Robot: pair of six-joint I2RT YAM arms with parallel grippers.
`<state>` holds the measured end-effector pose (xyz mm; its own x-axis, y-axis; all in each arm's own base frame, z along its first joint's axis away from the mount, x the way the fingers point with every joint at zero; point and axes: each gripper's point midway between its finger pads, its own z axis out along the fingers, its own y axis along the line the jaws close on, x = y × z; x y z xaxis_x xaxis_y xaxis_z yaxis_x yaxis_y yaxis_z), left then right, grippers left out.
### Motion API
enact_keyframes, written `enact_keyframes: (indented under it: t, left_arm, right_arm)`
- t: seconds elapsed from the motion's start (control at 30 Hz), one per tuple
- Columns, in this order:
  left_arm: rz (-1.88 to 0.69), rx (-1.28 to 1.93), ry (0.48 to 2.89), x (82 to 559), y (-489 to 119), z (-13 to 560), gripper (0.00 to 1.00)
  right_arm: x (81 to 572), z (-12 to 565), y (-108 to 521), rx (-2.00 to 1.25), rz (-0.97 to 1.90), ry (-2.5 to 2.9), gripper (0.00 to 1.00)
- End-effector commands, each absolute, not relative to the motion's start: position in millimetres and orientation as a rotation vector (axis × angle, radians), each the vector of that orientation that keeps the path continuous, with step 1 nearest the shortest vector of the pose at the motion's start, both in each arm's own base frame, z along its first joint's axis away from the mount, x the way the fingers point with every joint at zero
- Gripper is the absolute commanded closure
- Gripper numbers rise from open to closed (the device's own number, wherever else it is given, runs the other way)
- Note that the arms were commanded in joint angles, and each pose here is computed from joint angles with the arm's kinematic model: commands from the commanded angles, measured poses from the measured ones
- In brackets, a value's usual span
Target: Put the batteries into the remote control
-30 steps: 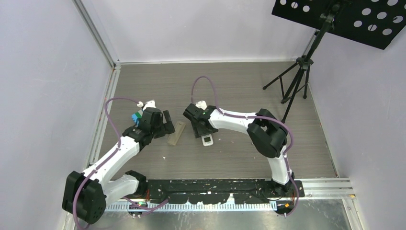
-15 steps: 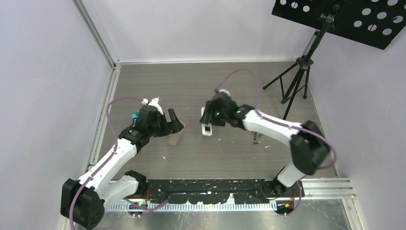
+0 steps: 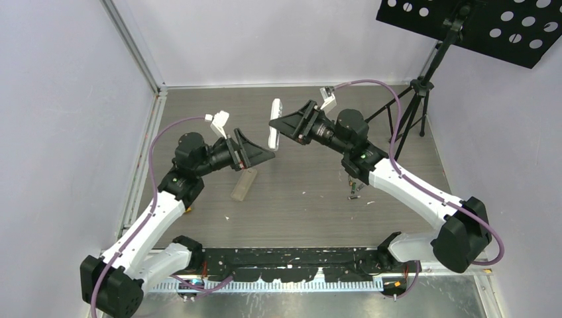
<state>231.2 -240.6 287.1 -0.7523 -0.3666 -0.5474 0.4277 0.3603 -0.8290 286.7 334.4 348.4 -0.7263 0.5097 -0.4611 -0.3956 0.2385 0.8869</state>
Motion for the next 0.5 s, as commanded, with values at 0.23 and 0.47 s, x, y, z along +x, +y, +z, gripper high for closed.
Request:
enact_keyframes:
  t: [0.23, 0.47]
  left_arm:
    - [-1.682, 0.237, 1.634, 193.0, -244.6, 379.2, 0.00]
    - [-1.800, 0.135, 1.569, 210.5, -250.9, 396.0, 0.01]
  right_arm:
    - [265.2, 417.4, 331.8, 0.064, 1.825, 1.526, 0.65]
    - [262.3, 415.2, 335.9, 0.051, 1.904, 1.486, 0.65]
